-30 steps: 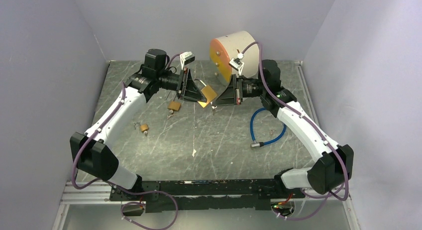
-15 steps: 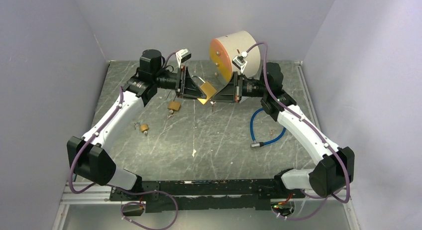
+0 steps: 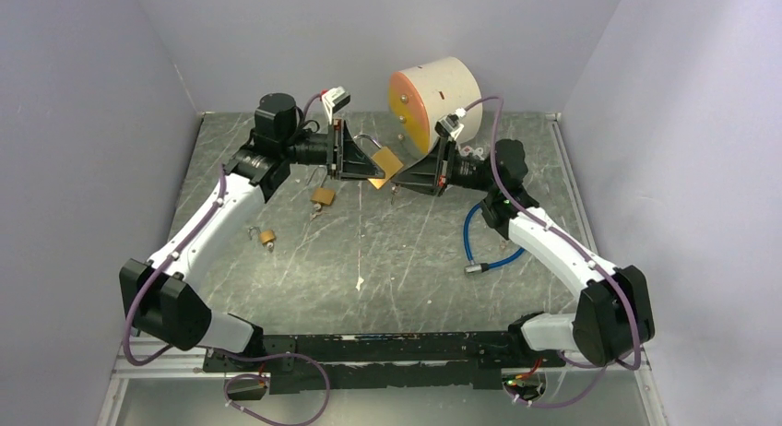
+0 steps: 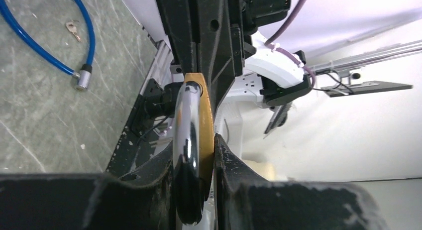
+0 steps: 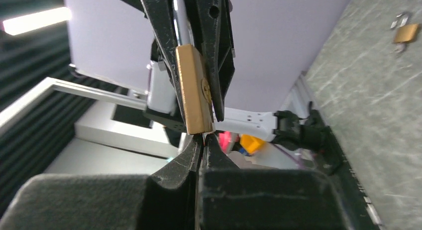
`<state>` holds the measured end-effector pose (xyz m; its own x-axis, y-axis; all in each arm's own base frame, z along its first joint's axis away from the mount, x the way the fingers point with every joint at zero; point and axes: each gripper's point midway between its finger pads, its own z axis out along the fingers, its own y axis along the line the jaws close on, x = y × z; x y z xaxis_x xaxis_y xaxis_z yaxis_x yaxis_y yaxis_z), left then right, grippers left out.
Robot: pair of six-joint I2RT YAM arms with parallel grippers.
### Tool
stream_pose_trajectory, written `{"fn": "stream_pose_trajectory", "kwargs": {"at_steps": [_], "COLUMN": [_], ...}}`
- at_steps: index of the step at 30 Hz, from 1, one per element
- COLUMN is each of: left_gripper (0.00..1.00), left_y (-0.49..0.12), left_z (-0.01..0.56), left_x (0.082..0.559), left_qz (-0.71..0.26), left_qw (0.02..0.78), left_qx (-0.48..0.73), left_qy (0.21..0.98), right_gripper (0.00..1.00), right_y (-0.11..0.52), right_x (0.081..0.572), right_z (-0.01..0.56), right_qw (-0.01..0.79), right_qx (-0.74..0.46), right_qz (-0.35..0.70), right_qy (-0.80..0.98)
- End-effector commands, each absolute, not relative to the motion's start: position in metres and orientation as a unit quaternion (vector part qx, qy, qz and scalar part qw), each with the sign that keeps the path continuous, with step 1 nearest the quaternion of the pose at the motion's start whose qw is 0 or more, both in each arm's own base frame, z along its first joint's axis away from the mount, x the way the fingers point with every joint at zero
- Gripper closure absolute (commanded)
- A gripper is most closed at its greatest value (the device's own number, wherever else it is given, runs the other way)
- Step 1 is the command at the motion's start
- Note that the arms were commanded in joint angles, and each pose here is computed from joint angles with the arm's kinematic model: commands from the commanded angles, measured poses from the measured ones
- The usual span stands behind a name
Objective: Unlock with the key
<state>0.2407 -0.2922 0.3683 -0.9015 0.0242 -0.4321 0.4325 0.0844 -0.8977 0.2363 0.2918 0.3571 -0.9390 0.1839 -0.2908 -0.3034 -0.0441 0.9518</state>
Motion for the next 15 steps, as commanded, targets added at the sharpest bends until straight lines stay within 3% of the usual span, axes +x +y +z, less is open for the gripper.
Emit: {"fn": "stream_pose_trajectory", "kwargs": {"at_steps": [1,6,15], "left_gripper": [0.97,0.97,0.97], "left_y": [-0.297,-0.295,-0.294], "left_z": [0.412,0.429,0.445], "left_x": [0.211,0.221,0.22], "left_qz": [-0.656,-0.641,-0.649], "left_qw": [0.267,0.37,0.413], "left_qx": [0.266,0.294,0.308], "left_qy": [0.654,0.605,0.56], "right_gripper": [1.0,1.0,1.0], "right_y": [0.288,0.281,0.277], "right_x": [0.237,0.219,0.21], "right_z": [0.399,0.416,0.438], "right_qw": [0.111,0.044,-0.027], "right_qx": [0.046,0.064,0.077], "right_qz": [0.799,0.843,0.886], "right_qy": [0.589,0.533,0.457]}}
